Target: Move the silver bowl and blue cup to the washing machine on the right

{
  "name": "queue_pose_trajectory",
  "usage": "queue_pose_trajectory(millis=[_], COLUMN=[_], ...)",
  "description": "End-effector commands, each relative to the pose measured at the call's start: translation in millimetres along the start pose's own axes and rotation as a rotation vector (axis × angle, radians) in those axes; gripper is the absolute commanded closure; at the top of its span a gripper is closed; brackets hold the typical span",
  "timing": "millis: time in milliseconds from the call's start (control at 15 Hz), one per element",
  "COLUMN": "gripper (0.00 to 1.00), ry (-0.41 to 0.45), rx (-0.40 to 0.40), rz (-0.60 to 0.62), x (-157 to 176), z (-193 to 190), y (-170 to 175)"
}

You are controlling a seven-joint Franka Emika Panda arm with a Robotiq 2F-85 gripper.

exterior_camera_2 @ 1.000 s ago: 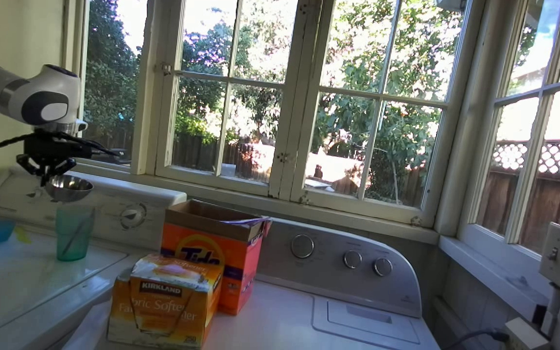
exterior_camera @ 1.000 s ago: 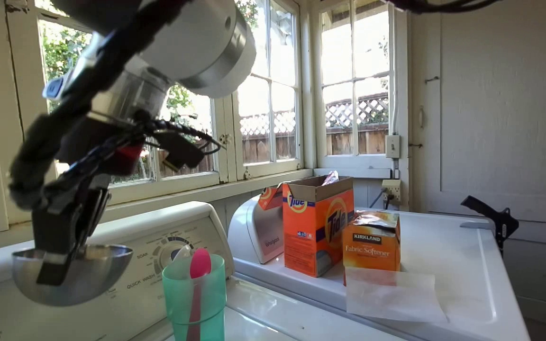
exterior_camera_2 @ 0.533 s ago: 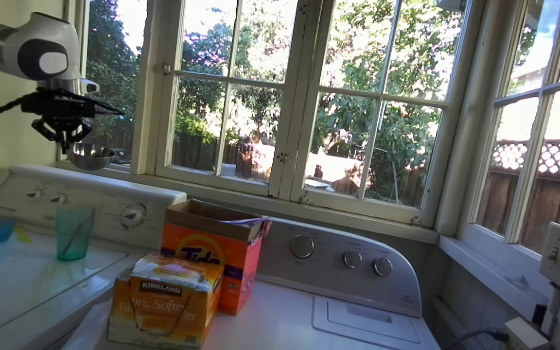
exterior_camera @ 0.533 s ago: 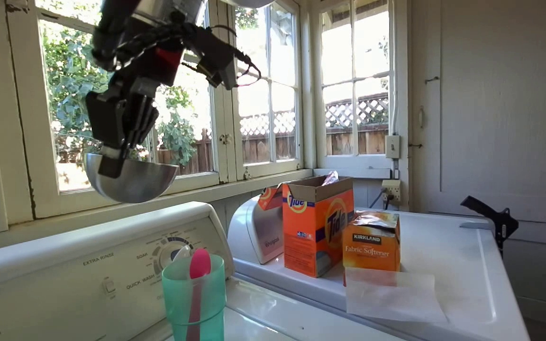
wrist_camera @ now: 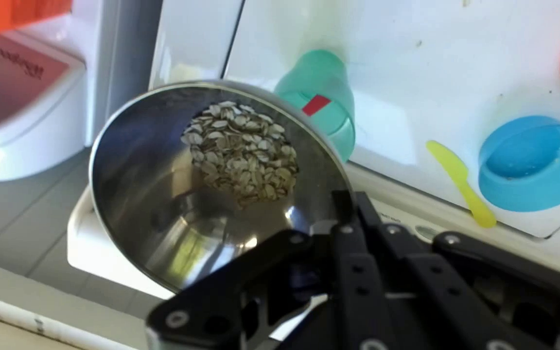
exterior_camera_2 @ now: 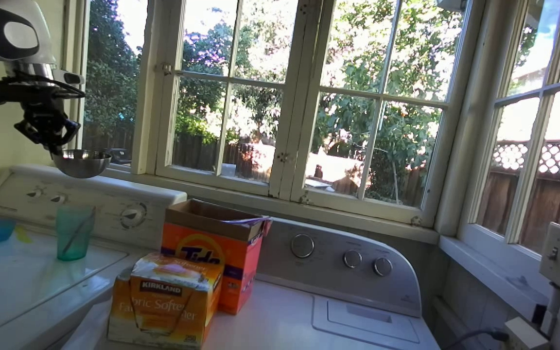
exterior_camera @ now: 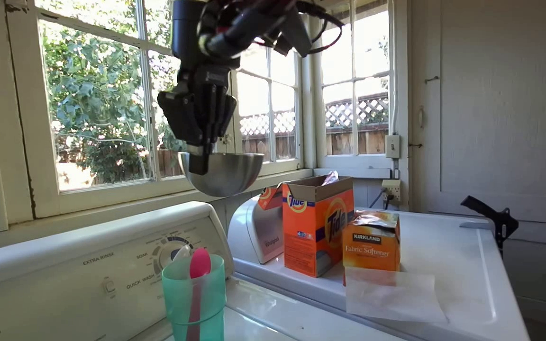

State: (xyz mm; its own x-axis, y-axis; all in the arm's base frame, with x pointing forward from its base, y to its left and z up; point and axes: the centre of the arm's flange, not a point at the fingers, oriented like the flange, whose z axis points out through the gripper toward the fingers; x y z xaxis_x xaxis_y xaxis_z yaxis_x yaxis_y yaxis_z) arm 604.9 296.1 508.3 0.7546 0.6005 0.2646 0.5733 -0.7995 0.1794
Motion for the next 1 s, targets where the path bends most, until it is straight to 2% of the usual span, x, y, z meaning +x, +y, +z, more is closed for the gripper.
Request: queue_pose_trajectory(millis=[0,67,133,333,400,733,933], gripper=[0.99,0.99,0.96,0.99,0.99,0.99,0.99], ry=[-0.095,-0.141,-0.08,-0.125,-0.147,-0.286,-0.372], rx=[-0.083,-0.068,-0.047,-0.052,-0.08,-0.2,-0.191], rz=[0.154,0.192,0.127,0.175,0.201,0.432,0.557], x=[-70,-64,-35,-51,-57,-145,-183], z=[3,16,9,20,23,42,68], y=[-27,-27,-15,-21,-13,47,65])
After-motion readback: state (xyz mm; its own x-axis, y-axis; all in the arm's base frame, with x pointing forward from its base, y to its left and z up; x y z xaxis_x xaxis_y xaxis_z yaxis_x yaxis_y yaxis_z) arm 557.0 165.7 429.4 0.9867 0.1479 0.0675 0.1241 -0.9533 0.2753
